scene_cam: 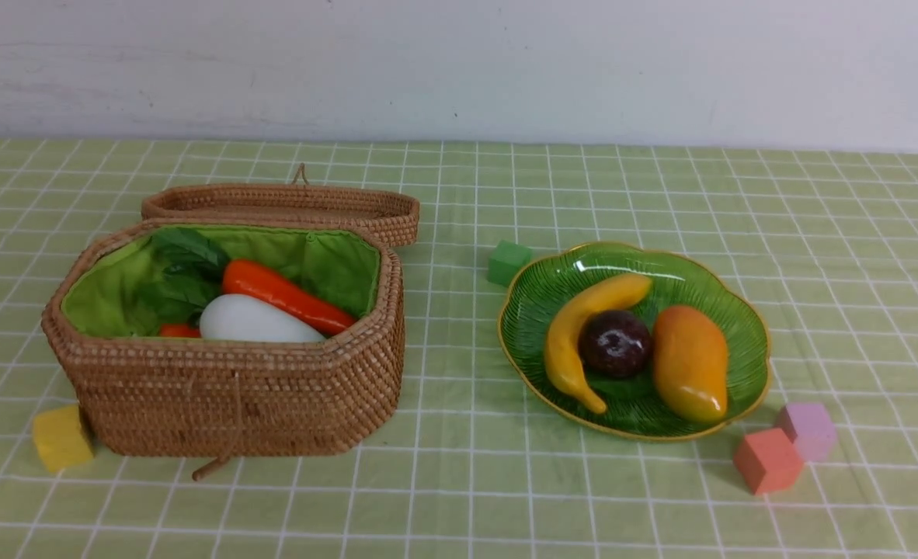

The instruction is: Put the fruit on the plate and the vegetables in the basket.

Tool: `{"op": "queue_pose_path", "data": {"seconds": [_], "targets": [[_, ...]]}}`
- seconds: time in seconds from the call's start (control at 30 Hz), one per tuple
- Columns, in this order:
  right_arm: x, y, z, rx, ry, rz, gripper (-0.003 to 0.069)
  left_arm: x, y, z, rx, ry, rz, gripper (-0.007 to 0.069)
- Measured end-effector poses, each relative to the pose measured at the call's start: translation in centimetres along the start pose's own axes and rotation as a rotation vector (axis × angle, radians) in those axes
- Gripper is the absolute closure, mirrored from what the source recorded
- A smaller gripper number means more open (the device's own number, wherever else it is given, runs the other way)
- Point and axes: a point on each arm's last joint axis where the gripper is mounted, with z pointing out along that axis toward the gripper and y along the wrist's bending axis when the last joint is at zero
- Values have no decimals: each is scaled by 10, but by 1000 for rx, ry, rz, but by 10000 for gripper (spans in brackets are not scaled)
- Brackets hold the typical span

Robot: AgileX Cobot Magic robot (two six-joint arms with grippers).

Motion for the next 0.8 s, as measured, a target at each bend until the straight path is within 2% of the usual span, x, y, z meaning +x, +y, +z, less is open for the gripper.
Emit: {"op": "queue_pose_path", "data": {"seconds": [0.13,0.37,0.5,0.8], "targets": [[38,-13,13,94,-157,19,662,0,0,0,0,0,0,386],[116,-27,52,150,-179,14,655,0,0,0,0,0,0,386],[118,-28,52,150,-239,6,654,0,0,0,0,0,0,386],[118,-28,53,151,-245,2,645,0,0,0,0,0,0,386]]}}
